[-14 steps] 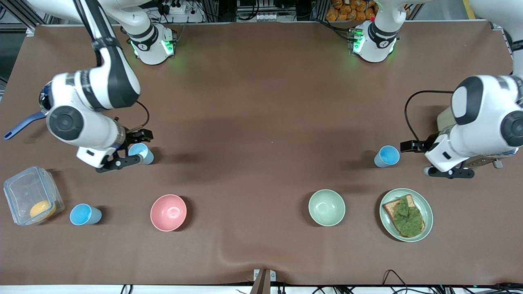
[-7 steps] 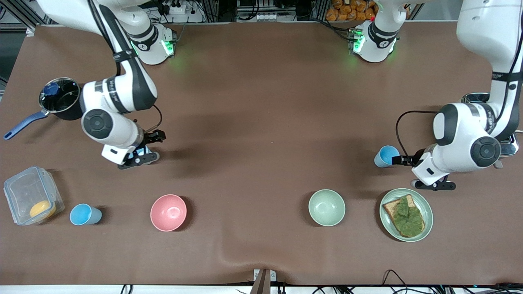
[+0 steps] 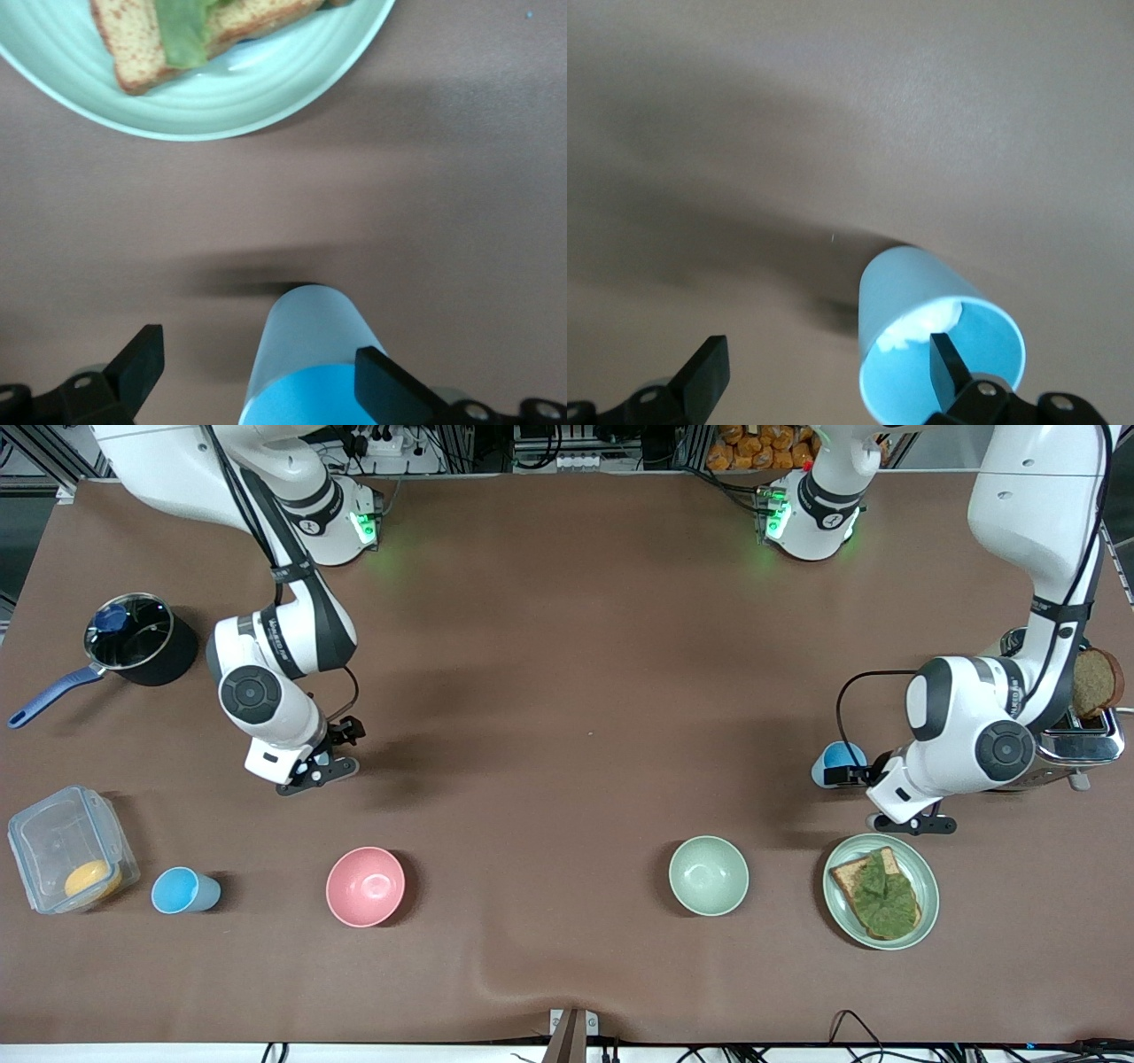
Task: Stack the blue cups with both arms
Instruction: 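Close the right gripper on its blue cup while the left gripper grips its cup, then carry the blue cup with the right gripper toward the table middle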
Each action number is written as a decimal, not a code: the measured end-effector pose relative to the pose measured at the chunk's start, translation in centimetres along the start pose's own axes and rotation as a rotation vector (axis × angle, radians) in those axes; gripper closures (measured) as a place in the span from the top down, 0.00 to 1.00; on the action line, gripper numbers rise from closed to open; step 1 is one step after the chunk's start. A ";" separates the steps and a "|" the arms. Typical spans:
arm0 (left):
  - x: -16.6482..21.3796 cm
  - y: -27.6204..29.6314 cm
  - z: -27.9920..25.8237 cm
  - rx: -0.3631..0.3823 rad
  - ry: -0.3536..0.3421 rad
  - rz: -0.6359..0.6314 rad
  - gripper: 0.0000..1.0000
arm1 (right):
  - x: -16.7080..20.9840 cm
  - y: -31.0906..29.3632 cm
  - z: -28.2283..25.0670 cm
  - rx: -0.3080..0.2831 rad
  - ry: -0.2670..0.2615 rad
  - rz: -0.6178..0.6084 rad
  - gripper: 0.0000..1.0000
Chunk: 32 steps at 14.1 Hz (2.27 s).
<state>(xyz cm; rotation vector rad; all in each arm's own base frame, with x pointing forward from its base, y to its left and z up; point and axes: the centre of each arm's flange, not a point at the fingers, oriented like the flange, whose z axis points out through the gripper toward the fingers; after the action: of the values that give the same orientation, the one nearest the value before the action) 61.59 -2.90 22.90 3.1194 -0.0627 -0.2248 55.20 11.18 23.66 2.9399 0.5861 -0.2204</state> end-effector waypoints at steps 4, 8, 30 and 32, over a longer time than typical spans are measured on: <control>0.2 1.0 0.3 0.001 0.016 -0.006 1.00 | -0.2 1.7 2.2 0.003 -0.023 0.024 0.70; 0.2 0.6 -1.8 0.003 0.033 -0.013 1.00 | -0.3 1.9 2.5 0.003 -0.030 0.028 0.26; -0.2 -0.5 2.2 0.019 0.012 -0.014 0.50 | 6.4 -33.2 -14.1 0.128 -0.012 0.464 0.03; -0.1 -0.5 2.1 0.023 0.014 -0.011 0.32 | 6.7 -36.4 -12.1 0.155 0.020 0.507 0.03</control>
<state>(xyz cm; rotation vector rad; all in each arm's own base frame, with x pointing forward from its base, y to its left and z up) 61.17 -2.40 20.80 3.1441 -0.0482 -0.2037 48.52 48.91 30.59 3.1156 -0.1927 -0.1838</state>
